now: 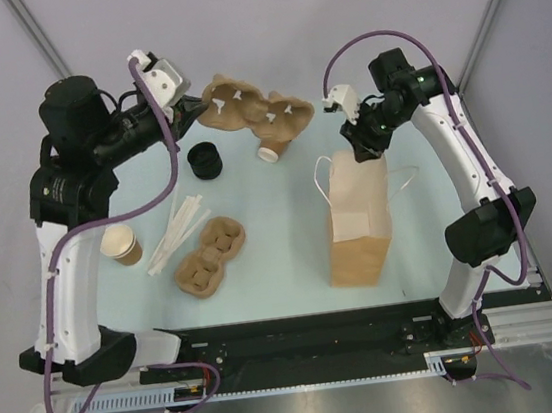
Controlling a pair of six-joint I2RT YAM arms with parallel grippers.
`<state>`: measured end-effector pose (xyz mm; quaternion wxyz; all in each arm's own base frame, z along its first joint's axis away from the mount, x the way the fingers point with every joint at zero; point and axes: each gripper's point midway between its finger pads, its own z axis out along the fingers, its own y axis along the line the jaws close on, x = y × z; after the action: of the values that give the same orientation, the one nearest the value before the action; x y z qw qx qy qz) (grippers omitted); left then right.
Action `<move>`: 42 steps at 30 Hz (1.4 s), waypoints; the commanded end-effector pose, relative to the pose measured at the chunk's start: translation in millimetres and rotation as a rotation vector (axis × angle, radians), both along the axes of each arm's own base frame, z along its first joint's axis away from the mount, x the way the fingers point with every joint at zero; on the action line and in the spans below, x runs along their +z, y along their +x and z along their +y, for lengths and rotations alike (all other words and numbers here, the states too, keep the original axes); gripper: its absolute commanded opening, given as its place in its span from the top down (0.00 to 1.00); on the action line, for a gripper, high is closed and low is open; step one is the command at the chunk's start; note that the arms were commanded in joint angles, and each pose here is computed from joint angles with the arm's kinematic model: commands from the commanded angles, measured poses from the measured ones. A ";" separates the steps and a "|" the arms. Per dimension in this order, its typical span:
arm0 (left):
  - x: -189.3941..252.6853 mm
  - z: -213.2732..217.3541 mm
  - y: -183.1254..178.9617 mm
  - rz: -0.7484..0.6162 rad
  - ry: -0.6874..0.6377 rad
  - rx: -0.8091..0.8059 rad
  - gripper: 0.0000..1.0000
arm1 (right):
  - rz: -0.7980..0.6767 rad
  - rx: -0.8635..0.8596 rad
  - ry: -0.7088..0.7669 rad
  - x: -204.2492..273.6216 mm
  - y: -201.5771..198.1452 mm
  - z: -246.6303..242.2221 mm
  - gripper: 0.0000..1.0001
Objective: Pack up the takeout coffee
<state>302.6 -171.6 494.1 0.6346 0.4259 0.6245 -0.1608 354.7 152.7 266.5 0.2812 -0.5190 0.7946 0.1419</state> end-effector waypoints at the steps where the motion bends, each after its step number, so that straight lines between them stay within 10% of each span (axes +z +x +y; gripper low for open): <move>1: 64.5 -23.7 -49.1 -0.274 0.027 -0.108 0.95 | 0.102 -0.010 -0.043 -0.3 -36.6 -10.6 0.71; 5: 66.2 -52.5 -70.9 -0.312 0.116 -0.178 0.96 | 0.073 -0.011 -0.012 15.0 -38.8 -1.8 1.00; 18: 13.1 -122.4 -108.0 -0.520 0.551 -0.260 0.99 | -0.009 -0.035 -0.007 42.7 -61.8 6.8 1.00; 42: -122.5 -168.7 -139.6 -0.407 1.071 -0.544 0.94 | -0.022 -0.009 0.000 45.4 -87.9 30.6 1.00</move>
<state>165.4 -341.6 393.0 0.4226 0.8268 0.3584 0.0970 293.9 190.9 312.3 0.3164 -0.5191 0.7837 0.1274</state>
